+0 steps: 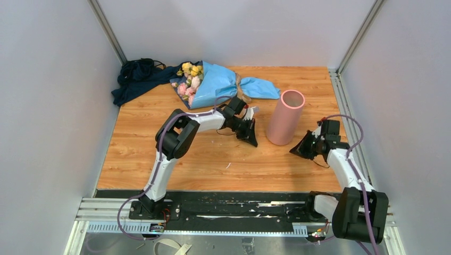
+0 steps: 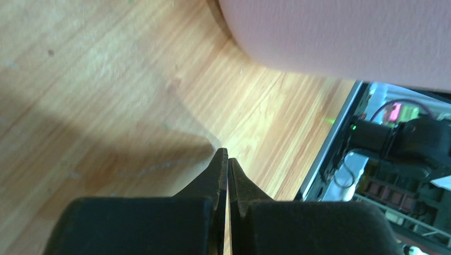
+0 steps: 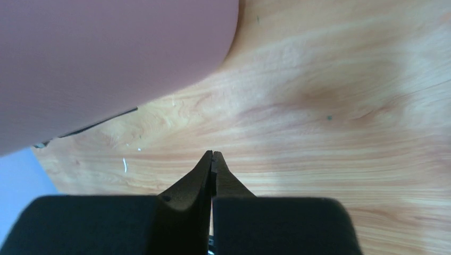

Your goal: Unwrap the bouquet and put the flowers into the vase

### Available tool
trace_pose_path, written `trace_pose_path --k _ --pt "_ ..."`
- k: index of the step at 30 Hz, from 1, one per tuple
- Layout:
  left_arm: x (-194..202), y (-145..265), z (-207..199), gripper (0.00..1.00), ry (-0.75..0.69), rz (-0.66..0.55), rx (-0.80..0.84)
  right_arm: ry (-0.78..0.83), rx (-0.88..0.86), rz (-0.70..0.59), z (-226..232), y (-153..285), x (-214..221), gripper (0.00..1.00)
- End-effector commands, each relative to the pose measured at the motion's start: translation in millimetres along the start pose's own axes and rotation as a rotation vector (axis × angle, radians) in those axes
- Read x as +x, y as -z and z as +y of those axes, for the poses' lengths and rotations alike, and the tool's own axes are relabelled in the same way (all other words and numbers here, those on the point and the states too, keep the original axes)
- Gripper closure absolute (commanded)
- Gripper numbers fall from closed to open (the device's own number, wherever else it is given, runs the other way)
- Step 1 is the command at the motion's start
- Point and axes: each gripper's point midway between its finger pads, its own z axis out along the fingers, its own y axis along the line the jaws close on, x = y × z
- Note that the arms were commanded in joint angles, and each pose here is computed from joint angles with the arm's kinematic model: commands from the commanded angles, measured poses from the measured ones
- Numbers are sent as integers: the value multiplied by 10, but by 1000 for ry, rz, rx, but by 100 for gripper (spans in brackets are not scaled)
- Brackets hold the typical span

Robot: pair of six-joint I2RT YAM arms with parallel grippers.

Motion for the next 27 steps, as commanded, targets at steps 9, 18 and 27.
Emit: trace_pose_path --k 9,18,27 --pt "-131 688 183 100 -61 3 -86 -173 -417 25 332 -289 403 100" --pt "-54 791 146 100 -94 5 -104 -230 -529 -5 366 -423 434 100" --pt "-80 852 159 100 -108 10 -121 -297 -626 36 454 -596 435 100"
